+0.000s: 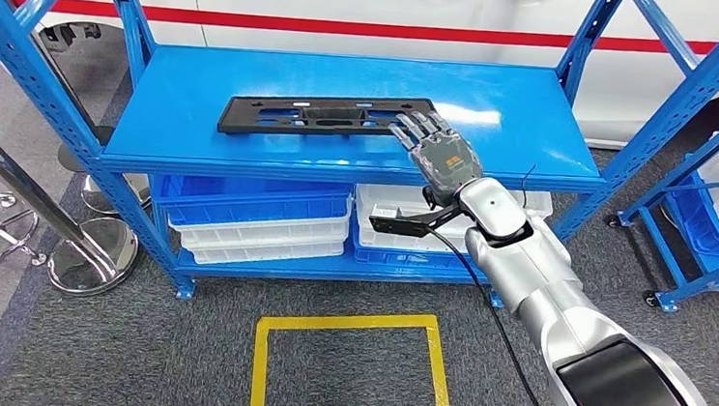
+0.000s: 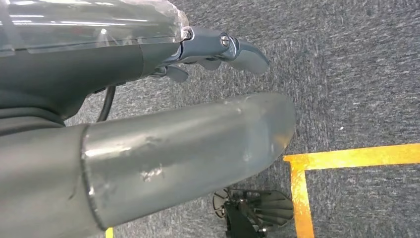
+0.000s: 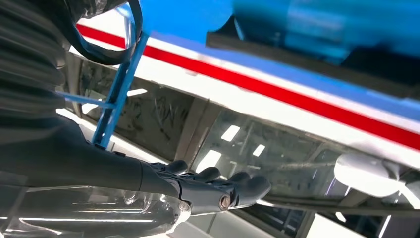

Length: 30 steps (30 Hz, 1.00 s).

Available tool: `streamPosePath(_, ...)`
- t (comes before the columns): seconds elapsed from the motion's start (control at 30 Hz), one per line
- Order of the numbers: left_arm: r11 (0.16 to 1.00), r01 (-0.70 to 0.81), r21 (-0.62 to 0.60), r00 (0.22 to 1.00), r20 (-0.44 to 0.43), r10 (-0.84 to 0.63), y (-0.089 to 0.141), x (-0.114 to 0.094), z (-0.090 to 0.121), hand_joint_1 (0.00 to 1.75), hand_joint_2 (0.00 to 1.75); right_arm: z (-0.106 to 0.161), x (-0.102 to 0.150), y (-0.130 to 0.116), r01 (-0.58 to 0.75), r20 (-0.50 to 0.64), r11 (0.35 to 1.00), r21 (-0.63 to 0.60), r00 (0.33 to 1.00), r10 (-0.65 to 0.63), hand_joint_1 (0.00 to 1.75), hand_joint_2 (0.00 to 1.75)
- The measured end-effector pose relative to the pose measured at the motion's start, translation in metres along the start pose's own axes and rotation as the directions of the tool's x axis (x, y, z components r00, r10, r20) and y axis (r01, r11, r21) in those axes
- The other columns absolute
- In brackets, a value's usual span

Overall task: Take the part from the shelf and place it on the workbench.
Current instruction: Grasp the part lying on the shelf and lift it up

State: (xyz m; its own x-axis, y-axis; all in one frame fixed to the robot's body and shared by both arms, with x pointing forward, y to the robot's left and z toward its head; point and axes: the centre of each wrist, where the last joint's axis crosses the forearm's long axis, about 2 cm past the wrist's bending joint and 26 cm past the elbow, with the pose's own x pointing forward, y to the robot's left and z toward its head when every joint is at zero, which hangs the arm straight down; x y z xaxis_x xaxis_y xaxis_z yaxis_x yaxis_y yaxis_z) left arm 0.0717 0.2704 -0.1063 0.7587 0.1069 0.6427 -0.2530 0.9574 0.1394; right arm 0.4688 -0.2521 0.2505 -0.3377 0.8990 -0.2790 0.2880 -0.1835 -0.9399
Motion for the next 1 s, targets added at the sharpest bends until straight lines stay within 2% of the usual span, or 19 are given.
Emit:
streamPosePath(0.43, 1.0, -0.002, -0.006, 1.0, -0.001, 0.002, -0.002, 0.002, 0.0, 0.0, 0.0, -0.009, 0.001, -0.015, 0.002, 0.011, 1.0, -0.015, 1.0, -0.001, 0.0, 1.75)
streamPosePath(1.0, 1.0, 0.007, -0.011, 1.0, -0.002, -0.007, -0.003, 0.002, -0.001, 0.0, 0.0, -0.012, -0.001, -0.018, 0.029, 0.014, 0.999, 0.032, 0.999, -0.03, 0.0, 1.75)
